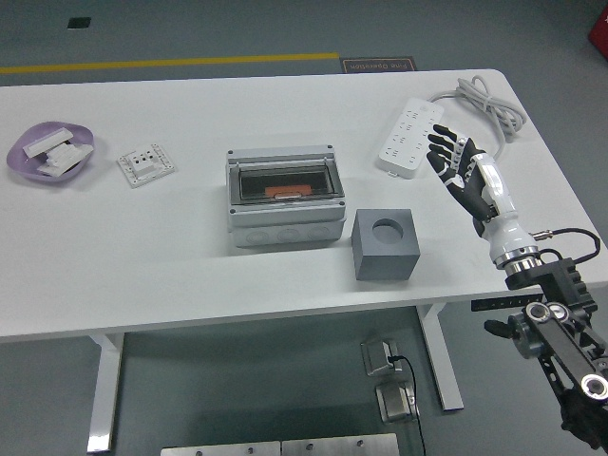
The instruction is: Pick up the cylinder from the cube,place it in the box,flap close box
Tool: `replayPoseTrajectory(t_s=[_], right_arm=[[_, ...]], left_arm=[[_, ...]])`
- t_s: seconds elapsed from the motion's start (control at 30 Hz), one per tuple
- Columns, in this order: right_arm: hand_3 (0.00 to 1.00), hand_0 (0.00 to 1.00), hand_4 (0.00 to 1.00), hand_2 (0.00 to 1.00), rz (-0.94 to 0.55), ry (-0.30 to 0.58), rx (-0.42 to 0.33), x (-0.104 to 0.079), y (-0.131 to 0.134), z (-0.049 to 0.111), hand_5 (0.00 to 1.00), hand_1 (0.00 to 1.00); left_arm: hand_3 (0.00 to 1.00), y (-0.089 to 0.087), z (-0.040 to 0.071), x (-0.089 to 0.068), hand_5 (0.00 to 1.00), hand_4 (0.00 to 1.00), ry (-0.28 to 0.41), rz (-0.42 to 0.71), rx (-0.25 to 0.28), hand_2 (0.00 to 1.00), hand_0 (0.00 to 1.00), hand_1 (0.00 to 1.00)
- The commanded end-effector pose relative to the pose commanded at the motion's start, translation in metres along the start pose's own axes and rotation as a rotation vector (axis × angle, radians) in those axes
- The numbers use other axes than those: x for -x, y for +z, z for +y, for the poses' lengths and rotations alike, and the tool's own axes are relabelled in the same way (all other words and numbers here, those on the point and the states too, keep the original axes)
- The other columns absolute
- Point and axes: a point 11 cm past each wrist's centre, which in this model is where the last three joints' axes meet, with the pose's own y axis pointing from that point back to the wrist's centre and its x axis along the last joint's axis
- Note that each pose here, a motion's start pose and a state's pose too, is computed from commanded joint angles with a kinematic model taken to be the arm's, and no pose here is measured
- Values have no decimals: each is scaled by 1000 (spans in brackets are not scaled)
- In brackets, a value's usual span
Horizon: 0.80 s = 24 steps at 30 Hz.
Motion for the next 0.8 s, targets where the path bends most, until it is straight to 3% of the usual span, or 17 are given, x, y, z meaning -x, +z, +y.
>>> replayPoseTrajectory(t_s=[0.4, 0.8], right_arm=[[821, 831, 888, 811, -13, 14, -31, -2, -13, -3, 666, 815], [828, 832, 885, 808, -7, 49, -306, -21, -102, -8, 669, 813]], left_arm=[[617, 1, 0, 1, 256, 657, -1, 4, 2, 609, 632, 643], [621, 4, 0, -2, 257, 658, 5, -6, 7, 609, 632, 643]])
